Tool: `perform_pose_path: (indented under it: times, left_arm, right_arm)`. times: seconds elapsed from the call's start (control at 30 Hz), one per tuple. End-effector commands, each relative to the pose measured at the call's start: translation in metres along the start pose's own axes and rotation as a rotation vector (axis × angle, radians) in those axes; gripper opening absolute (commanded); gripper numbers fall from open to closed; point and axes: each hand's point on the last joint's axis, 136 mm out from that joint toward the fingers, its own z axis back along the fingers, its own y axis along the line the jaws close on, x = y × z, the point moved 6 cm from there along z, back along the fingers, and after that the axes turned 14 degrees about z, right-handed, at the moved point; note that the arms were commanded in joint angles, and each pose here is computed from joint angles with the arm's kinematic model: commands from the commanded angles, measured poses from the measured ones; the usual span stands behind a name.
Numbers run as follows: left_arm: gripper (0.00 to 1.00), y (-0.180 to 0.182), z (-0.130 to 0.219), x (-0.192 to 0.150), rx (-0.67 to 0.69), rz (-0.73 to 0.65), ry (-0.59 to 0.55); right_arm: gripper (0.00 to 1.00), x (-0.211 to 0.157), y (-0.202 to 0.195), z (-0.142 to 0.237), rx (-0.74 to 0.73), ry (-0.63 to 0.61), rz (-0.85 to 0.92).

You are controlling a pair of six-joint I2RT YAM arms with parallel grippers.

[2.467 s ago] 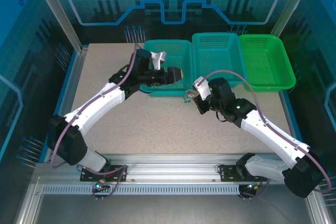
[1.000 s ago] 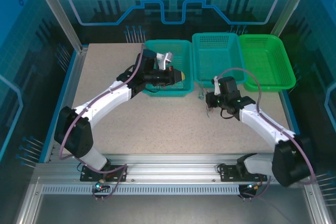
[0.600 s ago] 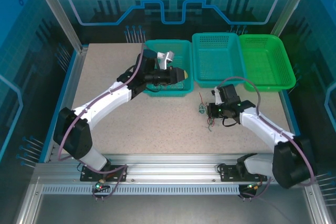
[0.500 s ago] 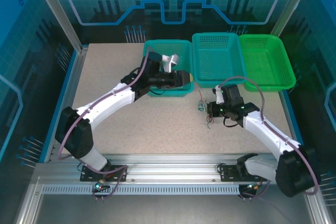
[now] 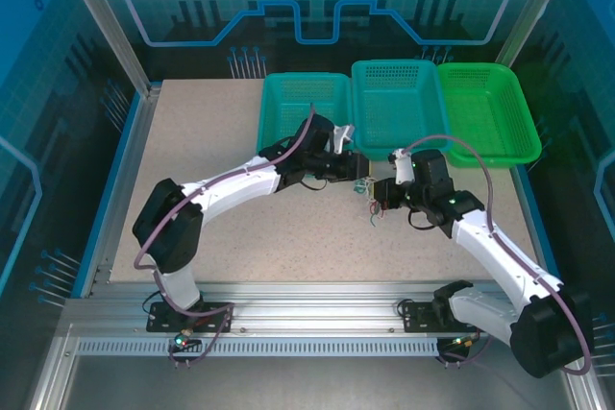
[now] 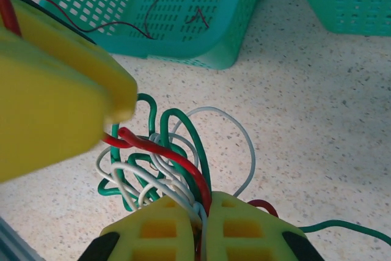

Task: Untangle the cables

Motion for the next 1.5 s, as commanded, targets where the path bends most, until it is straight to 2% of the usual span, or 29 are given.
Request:
perform_pose_path:
  times: [0.0, 0.07, 0.13, 0.17, 0.27, 0.37, 0.43, 0.57, 0.73, 0.97, 1.0, 1.1, 1.17, 1.23, 1.3, 1.33, 1.43, 1.47]
  left_arm:
    - [0.01, -0.016, 0.002, 0.005, -0.045, -0.030, -0.015]
    - [0.00, -0.020, 0.006, 0.006, -0.061, -0.037, -0.028]
    - [0.00, -0.024, 0.009, 0.006, -0.073, -0.044, -0.037]
    - [0.00, -0.026, 0.010, 0.007, -0.077, -0.047, -0.041]
    - [0.00, -0.026, 0.009, 0.007, -0.076, -0.048, -0.039]
    - [0.00, -0.021, 0.006, 0.006, -0.068, -0.034, -0.031]
    - [0.00, -0.018, 0.004, 0.005, -0.066, -0.023, -0.023]
    - [0.00, -0.014, 0.000, 0.005, -0.061, -0.016, -0.013]
    - [0.00, -0.013, -0.003, 0.006, -0.059, -0.009, -0.017]
    - [0.00, -0.012, -0.002, 0.005, -0.051, -0.005, -0.014]
    - [0.00, -0.012, -0.001, 0.005, -0.052, -0.005, -0.015]
    - [0.00, -0.013, 0.001, 0.003, -0.055, -0.003, -0.011]
    - [0.00, -0.019, 0.002, 0.003, -0.092, -0.001, 0.002]
    - [0.00, -0.031, 0.003, 0.002, -0.159, -0.003, 0.030]
    - [0.00, -0.043, 0.006, 0.003, -0.218, -0.002, 0.048]
    - [0.00, -0.050, 0.009, 0.003, -0.248, -0.004, 0.052]
    - [0.00, -0.068, 0.025, 0.004, -0.303, -0.029, 0.035]
    - [0.00, -0.075, 0.032, 0.004, -0.317, -0.042, 0.024]
  right_arm:
    - [0.06, 0.016, 0.011, 0.007, 0.042, -0.059, 0.011]
    - [0.09, 0.006, 0.007, 0.001, 0.015, -0.028, -0.007]
    - [0.20, -0.012, -0.005, -0.009, -0.055, 0.025, -0.061]
    - [0.23, -0.027, -0.013, -0.015, -0.109, 0.074, -0.112]
    - [0.23, -0.069, -0.040, -0.023, -0.262, 0.227, -0.280]
    - [0.24, -0.091, -0.055, -0.020, -0.317, 0.290, -0.395]
    - [0.28, -0.090, -0.056, -0.015, -0.309, 0.268, -0.404]
    - [0.52, -0.060, -0.041, -0.003, -0.196, 0.146, -0.306]
    - [0.63, -0.025, -0.012, 0.004, 0.020, -0.009, -0.170]
    - [0.64, -0.011, -0.019, -0.001, -0.024, -0.071, -0.231]
    - [0.66, -0.011, -0.020, -0.002, -0.034, -0.074, -0.235]
    - [0.83, -0.010, -0.023, -0.006, -0.046, -0.088, -0.236]
    - [0.87, -0.009, -0.025, -0.013, -0.041, -0.107, -0.225]
    - [0.86, -0.008, -0.030, -0.021, -0.066, -0.121, -0.206]
    - [0.81, -0.008, -0.041, -0.028, -0.147, -0.129, -0.211]
    - [0.76, -0.010, -0.048, -0.032, -0.194, -0.127, -0.221]
    - [0.50, -0.022, -0.069, -0.039, -0.319, -0.074, -0.289]
    - [0.46, -0.027, -0.073, -0.042, -0.331, -0.035, -0.311]
